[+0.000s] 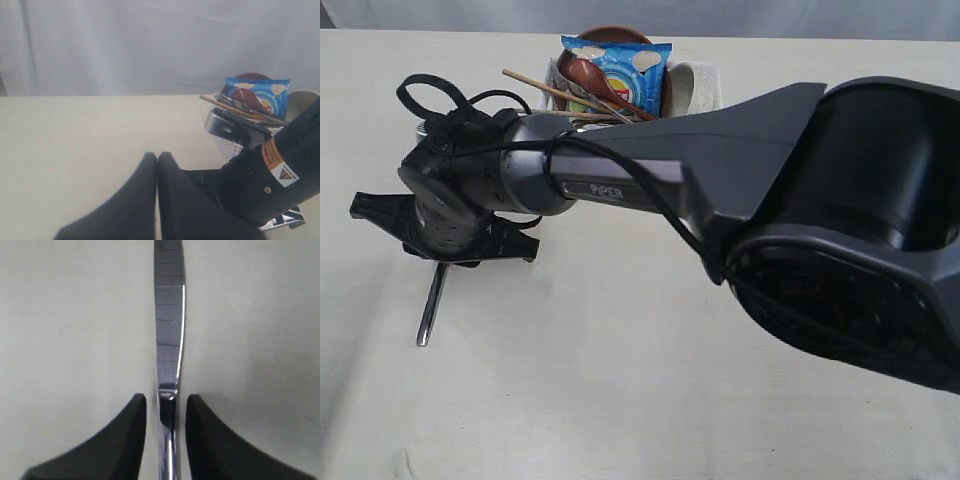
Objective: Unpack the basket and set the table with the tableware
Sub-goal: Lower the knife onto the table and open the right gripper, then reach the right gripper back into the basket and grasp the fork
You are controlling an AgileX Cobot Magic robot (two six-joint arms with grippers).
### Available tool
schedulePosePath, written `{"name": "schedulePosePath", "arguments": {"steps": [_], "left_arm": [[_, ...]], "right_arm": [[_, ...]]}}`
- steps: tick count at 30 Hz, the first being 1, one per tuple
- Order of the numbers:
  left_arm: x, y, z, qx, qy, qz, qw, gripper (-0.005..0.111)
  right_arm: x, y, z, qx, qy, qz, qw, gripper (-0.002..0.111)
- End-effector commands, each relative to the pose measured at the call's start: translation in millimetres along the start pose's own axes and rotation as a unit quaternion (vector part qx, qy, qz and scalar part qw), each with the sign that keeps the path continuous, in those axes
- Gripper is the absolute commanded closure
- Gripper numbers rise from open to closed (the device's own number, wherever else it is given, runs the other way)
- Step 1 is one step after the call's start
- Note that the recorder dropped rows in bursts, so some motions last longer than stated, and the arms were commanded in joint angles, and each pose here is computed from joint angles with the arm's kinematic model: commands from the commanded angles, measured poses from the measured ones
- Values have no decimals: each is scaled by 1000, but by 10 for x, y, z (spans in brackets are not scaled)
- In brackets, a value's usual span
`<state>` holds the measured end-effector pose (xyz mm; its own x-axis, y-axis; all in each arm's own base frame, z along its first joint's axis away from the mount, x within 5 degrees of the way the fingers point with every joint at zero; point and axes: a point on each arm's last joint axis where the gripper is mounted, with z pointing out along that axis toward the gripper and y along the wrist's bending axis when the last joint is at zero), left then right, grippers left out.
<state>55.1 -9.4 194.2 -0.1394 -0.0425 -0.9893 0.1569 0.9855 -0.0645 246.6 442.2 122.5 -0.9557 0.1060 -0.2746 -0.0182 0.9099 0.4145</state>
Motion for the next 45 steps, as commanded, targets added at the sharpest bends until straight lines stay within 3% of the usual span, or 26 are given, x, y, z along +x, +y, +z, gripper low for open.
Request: {"name": "schedulePosePath", "arguments": {"steps": [1, 6, 11, 13, 18, 23, 27, 32, 45], "left_arm": [[2, -2, -1, 1, -4, -3, 1000, 107], [2, -2, -1, 2, -4, -4, 1000, 107], [2, -2, -1, 2, -4, -4, 1000, 107], [2, -2, -1, 2, -4, -4, 1000, 107], [2, -2, -1, 2, -4, -4, 1000, 107], [2, -2, -1, 1, -4, -3, 1000, 107], [2, -1, -1, 1, -4, -2, 1000, 107], [2, -1, -1, 1, -4, -2, 1000, 107], [2, -1, -1, 1, -4, -2, 1000, 107]], "right_arm": [[-33, 66, -142, -12, -9, -32, 999, 80], [-158, 245, -602, -52, -37, -119, 991, 80], [-350, 324, -1230, -66, -76, -269, 958, 81], [-484, 244, -1458, -46, -79, -304, 948, 81], [-1185, -258, -1867, 23, -106, -381, 918, 81], [-1585, -778, -1632, 92, -57, -399, 911, 81], [-1737, -1026, -1372, 88, -24, -409, 908, 81], [-1771, -1100, -1099, 85, -8, -440, 894, 81], [-1891, -1049, -843, 87, -5, -443, 892, 81]]}}
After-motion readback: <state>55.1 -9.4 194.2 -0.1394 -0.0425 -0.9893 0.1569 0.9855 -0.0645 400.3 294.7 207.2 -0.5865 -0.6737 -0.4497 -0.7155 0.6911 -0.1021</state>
